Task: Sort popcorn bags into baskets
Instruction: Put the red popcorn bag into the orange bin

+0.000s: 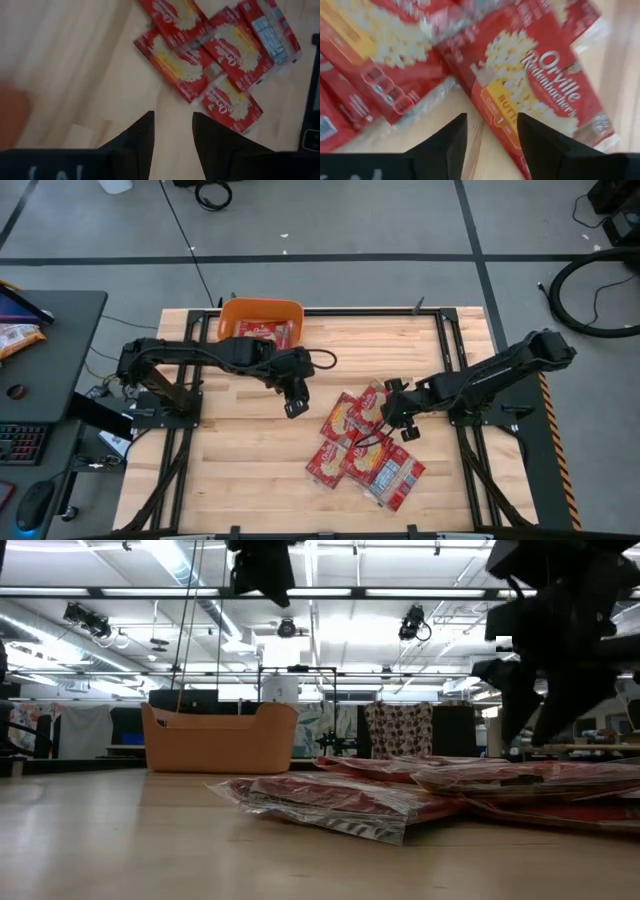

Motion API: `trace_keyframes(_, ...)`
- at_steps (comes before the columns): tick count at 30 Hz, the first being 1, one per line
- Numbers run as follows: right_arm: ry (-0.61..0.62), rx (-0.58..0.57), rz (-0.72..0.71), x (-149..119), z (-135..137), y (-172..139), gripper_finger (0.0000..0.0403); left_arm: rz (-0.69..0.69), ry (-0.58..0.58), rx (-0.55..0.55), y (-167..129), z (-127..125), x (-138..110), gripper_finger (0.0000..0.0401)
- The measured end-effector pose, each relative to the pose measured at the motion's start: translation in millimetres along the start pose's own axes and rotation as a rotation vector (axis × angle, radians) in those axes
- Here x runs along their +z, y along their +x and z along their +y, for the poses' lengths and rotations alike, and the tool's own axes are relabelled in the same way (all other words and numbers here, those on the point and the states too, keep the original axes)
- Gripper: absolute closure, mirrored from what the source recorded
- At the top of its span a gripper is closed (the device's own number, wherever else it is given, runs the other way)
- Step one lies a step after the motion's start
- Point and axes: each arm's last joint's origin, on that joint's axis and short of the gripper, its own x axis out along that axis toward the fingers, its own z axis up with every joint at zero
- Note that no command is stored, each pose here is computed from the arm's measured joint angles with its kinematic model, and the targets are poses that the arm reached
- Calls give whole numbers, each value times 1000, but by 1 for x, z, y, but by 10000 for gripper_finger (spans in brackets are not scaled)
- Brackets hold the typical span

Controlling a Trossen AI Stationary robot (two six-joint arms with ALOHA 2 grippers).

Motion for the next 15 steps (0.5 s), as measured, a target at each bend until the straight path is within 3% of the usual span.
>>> trace_keyframes(8, -47, -3, 96, -1, 3, 26, 220, -140, 59, 48, -34, -1, 22, 264)
trace_keyframes(15, -54, -88, 143, -2, 2, 38, 228, -197, 108, 101, -47, -1, 29, 264)
